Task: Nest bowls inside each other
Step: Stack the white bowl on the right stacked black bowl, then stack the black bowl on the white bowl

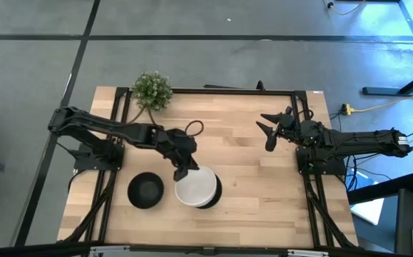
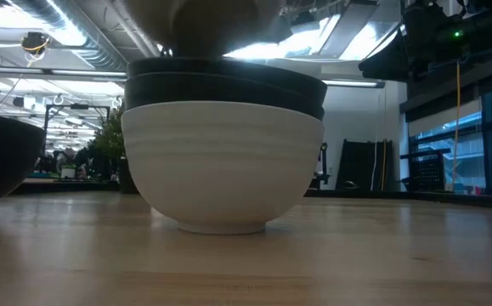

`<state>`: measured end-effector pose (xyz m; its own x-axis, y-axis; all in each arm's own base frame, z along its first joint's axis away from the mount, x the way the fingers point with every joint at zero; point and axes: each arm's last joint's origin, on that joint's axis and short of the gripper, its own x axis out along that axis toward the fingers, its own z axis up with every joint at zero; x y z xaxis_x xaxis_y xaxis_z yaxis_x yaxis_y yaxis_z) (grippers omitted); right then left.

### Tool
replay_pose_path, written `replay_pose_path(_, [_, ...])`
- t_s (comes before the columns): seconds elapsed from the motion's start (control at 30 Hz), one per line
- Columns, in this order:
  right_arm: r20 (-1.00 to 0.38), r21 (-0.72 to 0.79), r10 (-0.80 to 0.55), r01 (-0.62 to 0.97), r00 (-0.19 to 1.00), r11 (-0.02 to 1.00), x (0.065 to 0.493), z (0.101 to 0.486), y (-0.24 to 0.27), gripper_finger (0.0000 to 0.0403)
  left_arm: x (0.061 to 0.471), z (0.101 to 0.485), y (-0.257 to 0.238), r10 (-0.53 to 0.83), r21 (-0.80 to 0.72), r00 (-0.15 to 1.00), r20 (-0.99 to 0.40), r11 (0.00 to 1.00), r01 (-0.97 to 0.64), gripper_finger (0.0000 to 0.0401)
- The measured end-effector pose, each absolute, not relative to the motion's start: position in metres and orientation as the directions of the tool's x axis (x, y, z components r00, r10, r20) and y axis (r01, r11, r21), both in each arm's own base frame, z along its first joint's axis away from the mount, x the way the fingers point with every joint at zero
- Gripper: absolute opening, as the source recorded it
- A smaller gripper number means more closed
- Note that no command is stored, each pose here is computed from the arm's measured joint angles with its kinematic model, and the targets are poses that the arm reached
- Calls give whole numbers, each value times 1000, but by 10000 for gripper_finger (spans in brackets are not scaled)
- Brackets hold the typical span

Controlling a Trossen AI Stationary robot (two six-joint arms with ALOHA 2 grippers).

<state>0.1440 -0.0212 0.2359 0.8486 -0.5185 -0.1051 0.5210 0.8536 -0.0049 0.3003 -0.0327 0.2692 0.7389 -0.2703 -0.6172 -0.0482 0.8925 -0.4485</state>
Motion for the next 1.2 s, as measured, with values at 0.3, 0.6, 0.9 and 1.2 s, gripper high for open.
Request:
replay_pose_path(0.3, [-106, 20, -519, 523, 848, 852, 144, 236, -21, 181, 323, 224, -32, -203, -400, 652, -730, 901, -168, 1])
replay_pose_path(0.6, [-106, 42, -519, 525, 849, 850, 144, 236, -21, 181, 327, 216, -30, -170, -362, 639, -750, 915, -180, 45])
replay_pose_path(0.9, [-106, 41, -519, 525, 848, 850, 144, 236, -21, 181, 327, 217, -28, -161, -323, 644, -748, 936, -141, 77])
replay_pose_path(1.2, [-106, 36, -519, 525, 848, 851, 144, 236, -21, 181, 324, 223, -28, -182, -270, 653, -736, 962, -37, 165])
